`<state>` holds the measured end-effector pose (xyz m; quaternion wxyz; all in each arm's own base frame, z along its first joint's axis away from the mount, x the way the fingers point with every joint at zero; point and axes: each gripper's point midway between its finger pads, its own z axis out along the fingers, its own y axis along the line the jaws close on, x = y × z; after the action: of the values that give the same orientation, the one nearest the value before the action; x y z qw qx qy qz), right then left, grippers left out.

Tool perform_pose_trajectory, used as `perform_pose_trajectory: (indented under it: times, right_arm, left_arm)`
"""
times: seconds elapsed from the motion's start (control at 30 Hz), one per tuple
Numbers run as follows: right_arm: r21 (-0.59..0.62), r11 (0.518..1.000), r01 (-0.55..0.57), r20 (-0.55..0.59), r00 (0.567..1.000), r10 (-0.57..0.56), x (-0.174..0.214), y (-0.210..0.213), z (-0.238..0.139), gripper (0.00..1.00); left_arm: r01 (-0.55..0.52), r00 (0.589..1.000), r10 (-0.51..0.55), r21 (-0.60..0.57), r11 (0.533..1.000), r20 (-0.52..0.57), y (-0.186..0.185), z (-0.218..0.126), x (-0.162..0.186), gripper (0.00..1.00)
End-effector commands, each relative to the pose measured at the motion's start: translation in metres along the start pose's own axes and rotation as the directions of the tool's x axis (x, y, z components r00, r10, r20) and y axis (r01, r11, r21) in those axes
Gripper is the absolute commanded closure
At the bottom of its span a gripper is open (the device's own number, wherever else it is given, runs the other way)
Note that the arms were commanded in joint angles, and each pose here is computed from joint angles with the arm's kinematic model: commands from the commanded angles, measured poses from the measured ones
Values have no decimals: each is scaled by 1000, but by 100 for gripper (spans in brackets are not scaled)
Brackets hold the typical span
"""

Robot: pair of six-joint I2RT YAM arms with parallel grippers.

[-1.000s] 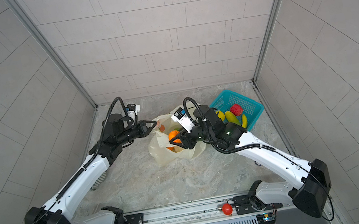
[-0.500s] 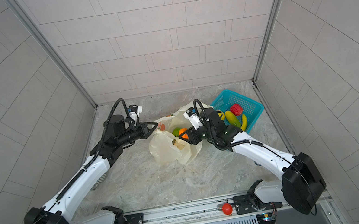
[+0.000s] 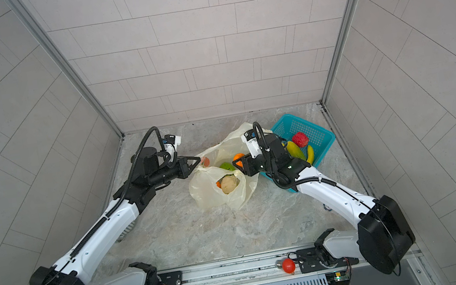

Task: Place the fruits into the plastic bag
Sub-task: 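Carry the orange persimmon into the bag and open the right gripper, then withdraw the right gripper from the bag and move it over the basket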

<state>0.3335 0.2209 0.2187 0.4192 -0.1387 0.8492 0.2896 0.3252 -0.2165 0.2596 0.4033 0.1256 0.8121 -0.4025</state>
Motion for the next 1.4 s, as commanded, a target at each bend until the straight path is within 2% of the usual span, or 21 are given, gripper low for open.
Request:
perform_pose_trajectory:
  times: [0.0, 0.23, 0.5, 0.63, 0.73, 0.83, 0.93, 1.17, 1.37]
  right_arm:
    - [56, 998, 31, -10, 999, -30, -3, -5, -1, 52]
    - [19, 980, 198, -175, 966, -192, 45, 27, 22, 50]
    - [110, 972, 208, -284, 944, -170, 84, 1, 41, 46]
    - [160, 964, 215, -299, 941, -160, 87, -10, 44, 35]
    - [192, 958, 214, -281, 947, -155, 80, -14, 40, 26]
    - [230, 948, 219, -244, 956, -162, 68, -17, 33, 21]
    - [223, 949, 221, -204, 963, -176, 55, -14, 23, 21]
    - [109, 966, 233, -67, 972, -227, 23, 18, -6, 22]
    - [11, 961, 277, 70, 958, -278, -14, 51, -42, 23]
  left_arm:
    - [-35, 999, 35, 23, 999, 4, -8, -5, 0, 100]
    - [-35, 999, 34, 24, 999, 13, -8, -3, -4, 100]
    - [-31, 1000, 31, 25, 999, 3, -8, 0, -1, 100]
    - [-29, 1000, 29, 22, 999, 10, -8, 0, -4, 100]
    - [-29, 1000, 29, 18, 999, 12, -8, 0, -4, 100]
    - [-26, 1000, 26, 16, 1000, 12, -7, 0, -4, 100]
    - [-23, 1000, 23, 10, 1000, 11, -5, 1, -4, 100]
    - [-20, 1000, 20, 1, 1000, 5, -2, 2, -2, 100]
    - [-19, 1000, 19, -4, 1000, 2, 0, 3, 0, 100]
